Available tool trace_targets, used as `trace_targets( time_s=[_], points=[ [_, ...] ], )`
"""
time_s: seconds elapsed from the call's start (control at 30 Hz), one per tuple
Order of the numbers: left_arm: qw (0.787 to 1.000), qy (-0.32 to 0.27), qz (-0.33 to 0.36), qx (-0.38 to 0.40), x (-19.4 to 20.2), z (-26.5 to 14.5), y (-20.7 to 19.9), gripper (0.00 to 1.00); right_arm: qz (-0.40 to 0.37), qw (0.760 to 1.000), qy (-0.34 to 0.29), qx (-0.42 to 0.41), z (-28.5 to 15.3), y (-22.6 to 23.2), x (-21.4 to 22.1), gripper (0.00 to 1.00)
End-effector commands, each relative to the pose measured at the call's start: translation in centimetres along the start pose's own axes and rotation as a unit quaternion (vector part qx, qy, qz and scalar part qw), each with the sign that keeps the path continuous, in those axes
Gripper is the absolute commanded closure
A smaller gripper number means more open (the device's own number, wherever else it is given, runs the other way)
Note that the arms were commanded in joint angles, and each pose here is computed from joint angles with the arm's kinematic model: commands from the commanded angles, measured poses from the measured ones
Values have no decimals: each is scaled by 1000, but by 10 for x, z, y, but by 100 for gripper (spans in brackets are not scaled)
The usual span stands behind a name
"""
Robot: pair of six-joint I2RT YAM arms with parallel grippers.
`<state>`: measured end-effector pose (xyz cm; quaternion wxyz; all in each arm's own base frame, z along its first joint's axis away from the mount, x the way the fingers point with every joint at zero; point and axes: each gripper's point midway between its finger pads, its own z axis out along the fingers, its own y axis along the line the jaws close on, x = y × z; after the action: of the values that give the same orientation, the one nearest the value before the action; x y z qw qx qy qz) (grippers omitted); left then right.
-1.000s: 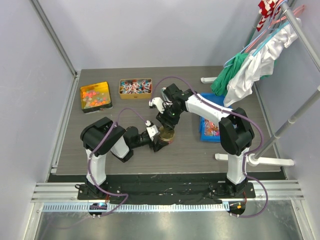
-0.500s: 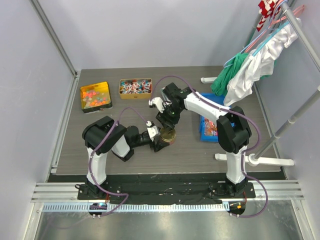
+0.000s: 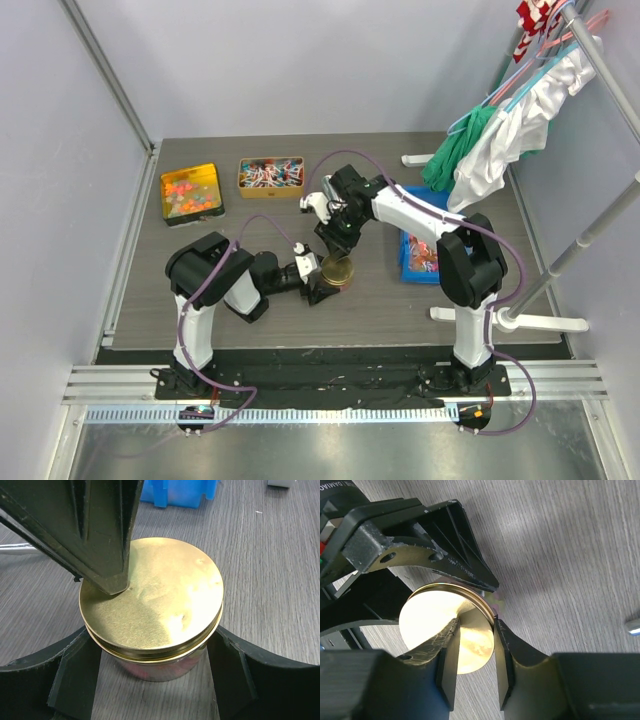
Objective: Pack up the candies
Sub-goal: Screw the bottle lid onto the packing bottle.
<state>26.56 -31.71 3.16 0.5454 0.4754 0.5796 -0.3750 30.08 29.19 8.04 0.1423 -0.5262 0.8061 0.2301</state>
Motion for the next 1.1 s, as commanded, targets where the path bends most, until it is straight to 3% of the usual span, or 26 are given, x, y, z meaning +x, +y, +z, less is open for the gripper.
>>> trace_targets(
  time_s=[0.0,0.73,1.07],
  points=[
    [999,-35,35,-16,-14,4,7,62,11,999,42,-24,6,15,29,78],
    [999,-36,29,-25,-15,3,12,65,27,995,84,-47,-20,29,87,86],
    [999,-35,29,-22,-14,3,11,66,-11,1000,11,-10,-50,23,38,87]
  ],
)
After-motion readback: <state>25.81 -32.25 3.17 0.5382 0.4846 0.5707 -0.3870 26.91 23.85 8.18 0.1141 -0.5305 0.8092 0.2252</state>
